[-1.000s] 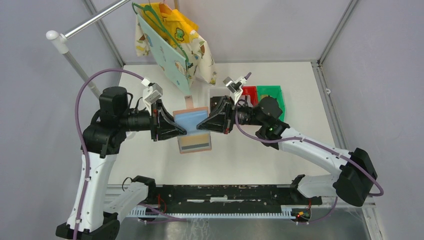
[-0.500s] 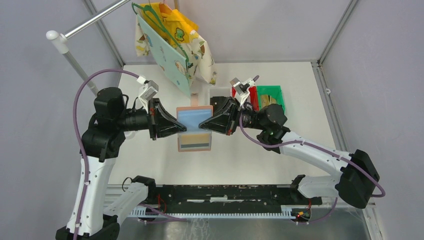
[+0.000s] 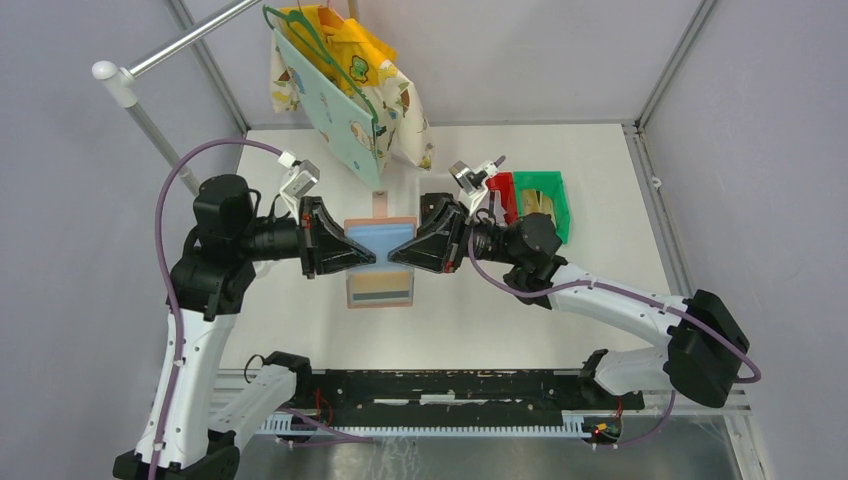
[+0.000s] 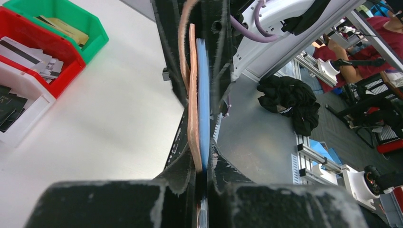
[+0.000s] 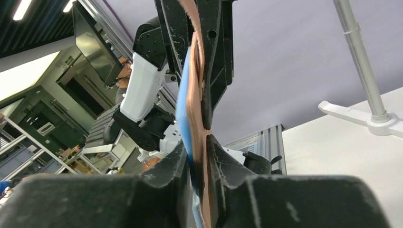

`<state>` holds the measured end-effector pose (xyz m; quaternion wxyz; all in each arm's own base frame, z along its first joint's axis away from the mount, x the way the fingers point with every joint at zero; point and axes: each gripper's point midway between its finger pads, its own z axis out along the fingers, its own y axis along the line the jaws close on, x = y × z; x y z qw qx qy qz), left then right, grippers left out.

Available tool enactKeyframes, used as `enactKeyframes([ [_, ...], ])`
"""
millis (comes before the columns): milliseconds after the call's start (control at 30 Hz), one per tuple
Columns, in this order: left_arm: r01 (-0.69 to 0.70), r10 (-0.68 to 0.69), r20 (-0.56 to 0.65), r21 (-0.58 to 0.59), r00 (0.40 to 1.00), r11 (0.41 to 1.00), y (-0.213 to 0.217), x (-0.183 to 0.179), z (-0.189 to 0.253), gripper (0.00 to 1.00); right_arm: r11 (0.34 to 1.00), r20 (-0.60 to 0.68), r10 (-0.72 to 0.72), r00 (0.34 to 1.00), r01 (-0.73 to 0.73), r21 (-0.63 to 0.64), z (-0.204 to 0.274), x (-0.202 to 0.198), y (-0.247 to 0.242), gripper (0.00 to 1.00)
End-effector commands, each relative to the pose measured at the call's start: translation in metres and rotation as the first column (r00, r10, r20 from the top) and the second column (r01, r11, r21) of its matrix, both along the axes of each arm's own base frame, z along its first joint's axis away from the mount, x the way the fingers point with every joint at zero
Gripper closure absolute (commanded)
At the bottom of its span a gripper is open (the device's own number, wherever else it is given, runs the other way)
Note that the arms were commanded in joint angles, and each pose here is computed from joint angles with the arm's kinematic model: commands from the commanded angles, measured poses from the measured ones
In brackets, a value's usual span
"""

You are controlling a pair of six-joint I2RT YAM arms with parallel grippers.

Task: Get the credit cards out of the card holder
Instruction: Remove the credit card from the card holder.

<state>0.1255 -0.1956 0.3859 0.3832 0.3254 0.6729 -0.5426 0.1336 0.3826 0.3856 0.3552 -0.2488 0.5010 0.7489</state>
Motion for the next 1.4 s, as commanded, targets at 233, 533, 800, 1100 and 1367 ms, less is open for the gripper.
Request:
enactKeyframes([
  [233,-0.008,0.008,-0.003,-0.036,1.0,0.999,-0.003,0.008,0.018,0.98,0.995,0.058,0.071,0.996,-0.075,0.07,-0.009,-0.03,-0.019,0.34],
  [533,-0.05,0.05,0.0,-0.04,0.999,0.998,-0.003,0.017,0.024,0.98,0.996,0.064,0.036,0.997,-0.042,0.083,-0.037,-0.047,-0.048,0.41],
  [800,-0.059,0.057,-0.035,-0.052,0.998,0.997,-0.004,0.016,0.026,0.98,0.999,0.073,-0.046,0.996,0.045,0.012,-0.051,-0.03,-0.036,0.49],
  [1100,-0.066,0.055,-0.116,-0.096,0.992,0.993,-0.006,0.012,0.035,0.98,0.995,0.126,-0.095,0.987,0.1,-0.028,-0.051,-0.016,-0.019,0.45],
  [1367,-0.067,0.052,-0.131,-0.109,0.99,0.992,-0.006,0.008,0.039,0.98,0.994,0.108,-0.104,0.989,0.105,-0.006,-0.05,-0.015,-0.018,0.56],
])
